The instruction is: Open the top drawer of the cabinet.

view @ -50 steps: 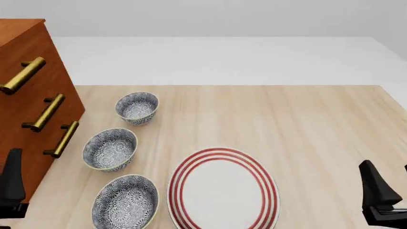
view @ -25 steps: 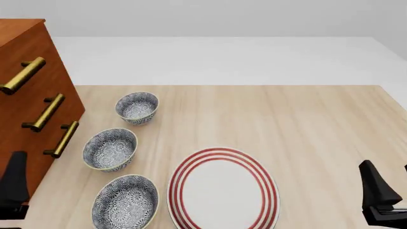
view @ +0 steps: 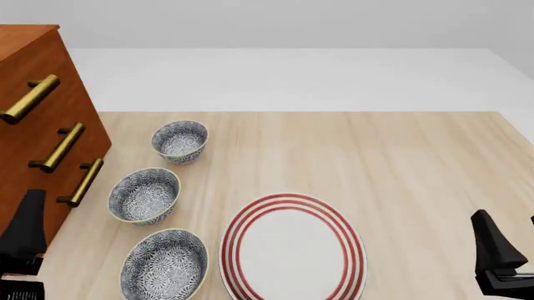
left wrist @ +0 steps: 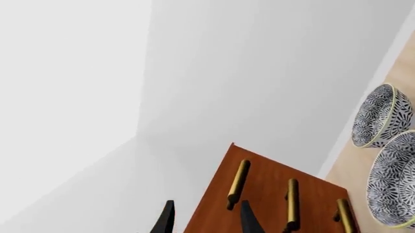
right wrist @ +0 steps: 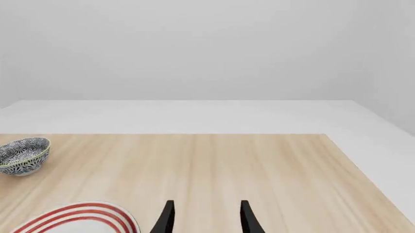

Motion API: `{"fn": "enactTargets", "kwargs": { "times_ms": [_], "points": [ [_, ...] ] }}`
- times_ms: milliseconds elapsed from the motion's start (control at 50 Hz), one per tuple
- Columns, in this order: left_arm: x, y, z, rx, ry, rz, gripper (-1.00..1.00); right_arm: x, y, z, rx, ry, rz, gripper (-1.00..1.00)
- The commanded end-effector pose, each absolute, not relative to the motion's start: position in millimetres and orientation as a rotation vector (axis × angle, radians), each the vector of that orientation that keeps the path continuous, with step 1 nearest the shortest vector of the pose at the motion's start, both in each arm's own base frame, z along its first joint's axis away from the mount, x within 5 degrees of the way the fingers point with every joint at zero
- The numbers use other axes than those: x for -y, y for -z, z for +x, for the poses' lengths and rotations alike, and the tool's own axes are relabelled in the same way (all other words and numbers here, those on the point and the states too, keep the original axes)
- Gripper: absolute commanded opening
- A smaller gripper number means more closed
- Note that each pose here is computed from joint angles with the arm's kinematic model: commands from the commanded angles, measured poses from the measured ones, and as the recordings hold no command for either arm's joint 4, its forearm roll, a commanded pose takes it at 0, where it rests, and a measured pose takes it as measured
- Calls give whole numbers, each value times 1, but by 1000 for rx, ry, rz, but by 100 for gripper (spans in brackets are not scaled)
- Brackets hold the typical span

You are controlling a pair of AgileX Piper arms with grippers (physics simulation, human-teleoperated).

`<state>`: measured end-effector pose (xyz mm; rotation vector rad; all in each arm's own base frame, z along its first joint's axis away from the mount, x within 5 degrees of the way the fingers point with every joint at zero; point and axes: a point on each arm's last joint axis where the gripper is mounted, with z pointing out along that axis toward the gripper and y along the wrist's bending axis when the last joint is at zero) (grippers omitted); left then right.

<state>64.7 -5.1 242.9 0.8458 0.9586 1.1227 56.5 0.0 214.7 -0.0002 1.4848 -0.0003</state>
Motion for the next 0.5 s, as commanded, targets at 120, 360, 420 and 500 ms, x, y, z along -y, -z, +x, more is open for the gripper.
{"fn": "enactTargets", "kwargs": {
  "times_ms": [120, 360, 420, 500],
  "points": [
    [5, -243, 89, -987, -1151, 867, 100, 0, -215, 57, -1485, 0, 0, 100],
    [3, -241, 103, -997, -1184, 865, 100, 0, -215, 57, -1485, 0, 0, 100],
    [2, -240, 106, -1000, -1191, 866, 100, 0, -215, 57, -1485, 0, 0, 100],
    [2, -241, 106, -998, -1197, 863, 100, 0, -215, 57, -1485, 0, 0, 100]
  ]
}}
